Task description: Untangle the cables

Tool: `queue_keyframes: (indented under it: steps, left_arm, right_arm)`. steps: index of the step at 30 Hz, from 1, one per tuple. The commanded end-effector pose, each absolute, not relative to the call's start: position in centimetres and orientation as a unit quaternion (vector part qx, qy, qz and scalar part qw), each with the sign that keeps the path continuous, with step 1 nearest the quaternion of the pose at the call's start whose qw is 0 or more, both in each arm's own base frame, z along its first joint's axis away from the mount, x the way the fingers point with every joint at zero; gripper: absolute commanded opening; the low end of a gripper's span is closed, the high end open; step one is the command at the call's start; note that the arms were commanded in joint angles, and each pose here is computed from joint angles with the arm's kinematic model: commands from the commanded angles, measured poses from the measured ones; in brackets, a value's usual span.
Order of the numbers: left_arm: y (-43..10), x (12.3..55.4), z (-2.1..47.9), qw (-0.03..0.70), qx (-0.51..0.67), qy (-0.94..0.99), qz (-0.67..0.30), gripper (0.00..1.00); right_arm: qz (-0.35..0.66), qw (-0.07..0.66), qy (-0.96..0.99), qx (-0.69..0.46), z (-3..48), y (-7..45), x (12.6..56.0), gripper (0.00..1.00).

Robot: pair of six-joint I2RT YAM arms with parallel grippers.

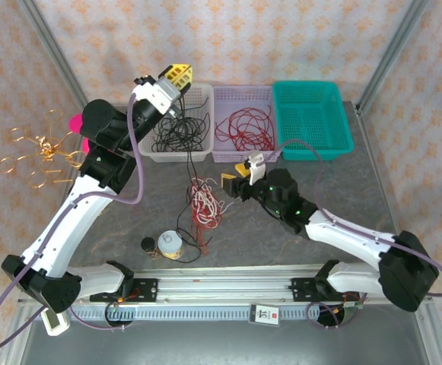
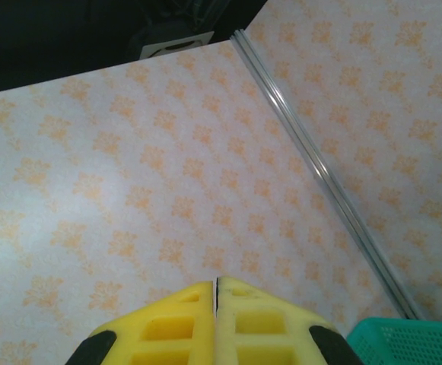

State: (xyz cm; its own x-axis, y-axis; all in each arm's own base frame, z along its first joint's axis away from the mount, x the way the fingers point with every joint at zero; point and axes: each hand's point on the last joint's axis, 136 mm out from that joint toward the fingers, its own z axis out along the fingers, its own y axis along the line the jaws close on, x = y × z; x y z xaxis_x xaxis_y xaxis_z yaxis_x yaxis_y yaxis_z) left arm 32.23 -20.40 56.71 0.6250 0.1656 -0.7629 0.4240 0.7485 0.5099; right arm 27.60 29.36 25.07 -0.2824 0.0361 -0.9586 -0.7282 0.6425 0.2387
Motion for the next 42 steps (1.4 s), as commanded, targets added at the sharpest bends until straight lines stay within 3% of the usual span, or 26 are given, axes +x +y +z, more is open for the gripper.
queue_keyframes:
  steps: [1,6,12,20,28,42]
  left_arm:
    - [-20.6,32.7,56.4,0.830,0.337,0.437,-0.077,0.00]
    - [-21.8,33.9,55.3,0.819,0.344,0.453,-0.076,0.00]
    - [-22.6,34.2,55.8,0.818,0.348,0.451,-0.077,0.00]
    - [-21.8,33.6,59.9,0.853,0.308,0.416,-0.074,0.00]
    - [-18.2,34.7,67.8,0.912,0.194,0.361,0.000,0.00]
    - [-13.9,41.0,71.8,0.936,0.109,0.332,0.050,0.00]
  right_arm:
    - [0.439,0.516,0.650,-0.343,28.2,33.0,22.7,0.63]
    - [0.463,0.527,0.611,-0.367,30.7,35.9,21.8,0.68]
    - [0.377,0.577,0.688,-0.225,28.3,35.4,29.3,0.63]
    - [0.191,0.562,0.804,-0.046,15.4,30.2,35.8,0.27]
    - [0.130,0.520,0.844,-0.006,8.5,24.8,33.9,0.26]
    - [0.118,0.505,0.855,0.005,8.4,21.6,32.8,0.34]
